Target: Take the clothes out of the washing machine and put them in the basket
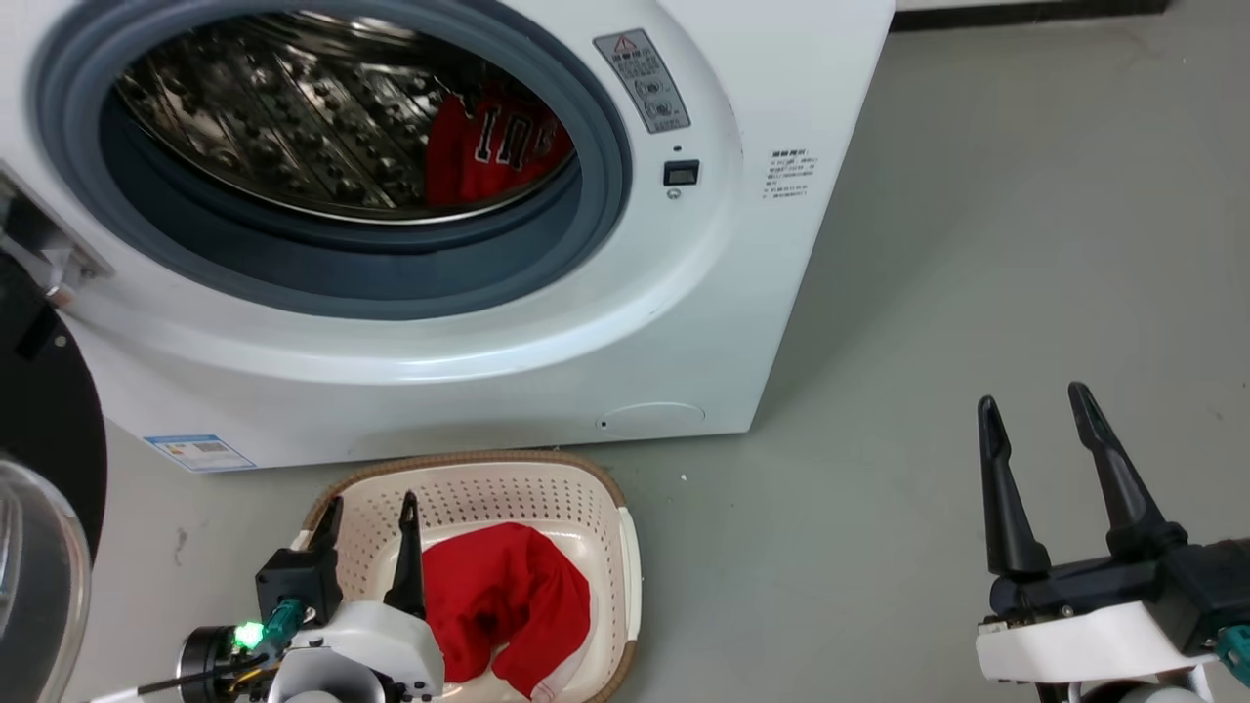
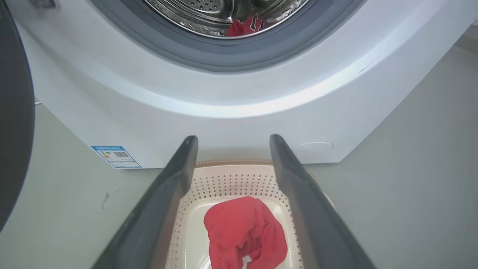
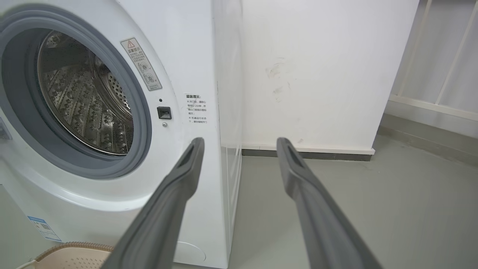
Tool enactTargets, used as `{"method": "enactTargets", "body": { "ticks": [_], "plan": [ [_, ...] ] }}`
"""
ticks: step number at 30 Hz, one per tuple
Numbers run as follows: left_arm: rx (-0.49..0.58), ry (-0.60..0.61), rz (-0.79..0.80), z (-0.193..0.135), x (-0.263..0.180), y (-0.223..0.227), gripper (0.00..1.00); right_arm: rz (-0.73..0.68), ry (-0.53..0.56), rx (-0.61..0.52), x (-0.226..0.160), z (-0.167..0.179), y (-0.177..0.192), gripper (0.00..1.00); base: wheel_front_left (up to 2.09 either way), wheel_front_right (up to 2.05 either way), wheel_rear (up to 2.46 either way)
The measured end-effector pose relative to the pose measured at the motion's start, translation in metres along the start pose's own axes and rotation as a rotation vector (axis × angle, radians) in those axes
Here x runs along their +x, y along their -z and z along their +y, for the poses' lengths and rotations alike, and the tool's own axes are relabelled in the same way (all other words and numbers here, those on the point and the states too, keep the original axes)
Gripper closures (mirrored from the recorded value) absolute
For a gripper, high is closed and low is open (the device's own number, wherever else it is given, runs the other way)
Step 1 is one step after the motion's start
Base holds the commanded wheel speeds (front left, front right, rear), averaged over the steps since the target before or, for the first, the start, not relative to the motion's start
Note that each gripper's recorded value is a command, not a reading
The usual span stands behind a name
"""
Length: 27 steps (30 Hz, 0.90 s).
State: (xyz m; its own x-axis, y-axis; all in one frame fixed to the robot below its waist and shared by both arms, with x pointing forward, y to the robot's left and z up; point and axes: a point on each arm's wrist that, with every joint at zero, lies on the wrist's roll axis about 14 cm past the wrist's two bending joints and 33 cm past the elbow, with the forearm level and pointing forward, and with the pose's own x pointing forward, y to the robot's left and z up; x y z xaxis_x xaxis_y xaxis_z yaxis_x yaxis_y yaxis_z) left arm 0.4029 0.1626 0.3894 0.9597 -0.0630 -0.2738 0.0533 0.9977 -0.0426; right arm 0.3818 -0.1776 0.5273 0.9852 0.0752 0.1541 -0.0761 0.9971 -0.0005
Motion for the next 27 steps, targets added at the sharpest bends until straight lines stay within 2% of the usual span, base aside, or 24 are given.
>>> {"method": "enactTargets", "body": {
  "ticks": [6,13,21,27],
  "plan": [
    [0.015,-0.023,-0.149,0.002,-0.008,-0.045,0.00,-0.024,-0.008,0.007,-0.004,0.003,-0.009,0.00,0.00,0.00,0.00],
    [0.028,-0.017,-0.277,-0.003,0.005,-0.089,0.00,-0.025,0.004,0.006,-0.006,0.000,-0.010,0.00,0.00,0.00,0.00],
    [0.032,0.013,-0.326,-0.010,0.052,-0.113,0.00,-0.023,0.031,0.005,0.003,-0.010,-0.007,0.00,0.00,0.00,0.00],
    [0.091,0.054,-0.323,-0.012,0.104,-0.123,0.00,-0.019,0.049,0.005,0.016,-0.018,-0.001,0.00,0.00,0.00,0.00]
  ]
}}
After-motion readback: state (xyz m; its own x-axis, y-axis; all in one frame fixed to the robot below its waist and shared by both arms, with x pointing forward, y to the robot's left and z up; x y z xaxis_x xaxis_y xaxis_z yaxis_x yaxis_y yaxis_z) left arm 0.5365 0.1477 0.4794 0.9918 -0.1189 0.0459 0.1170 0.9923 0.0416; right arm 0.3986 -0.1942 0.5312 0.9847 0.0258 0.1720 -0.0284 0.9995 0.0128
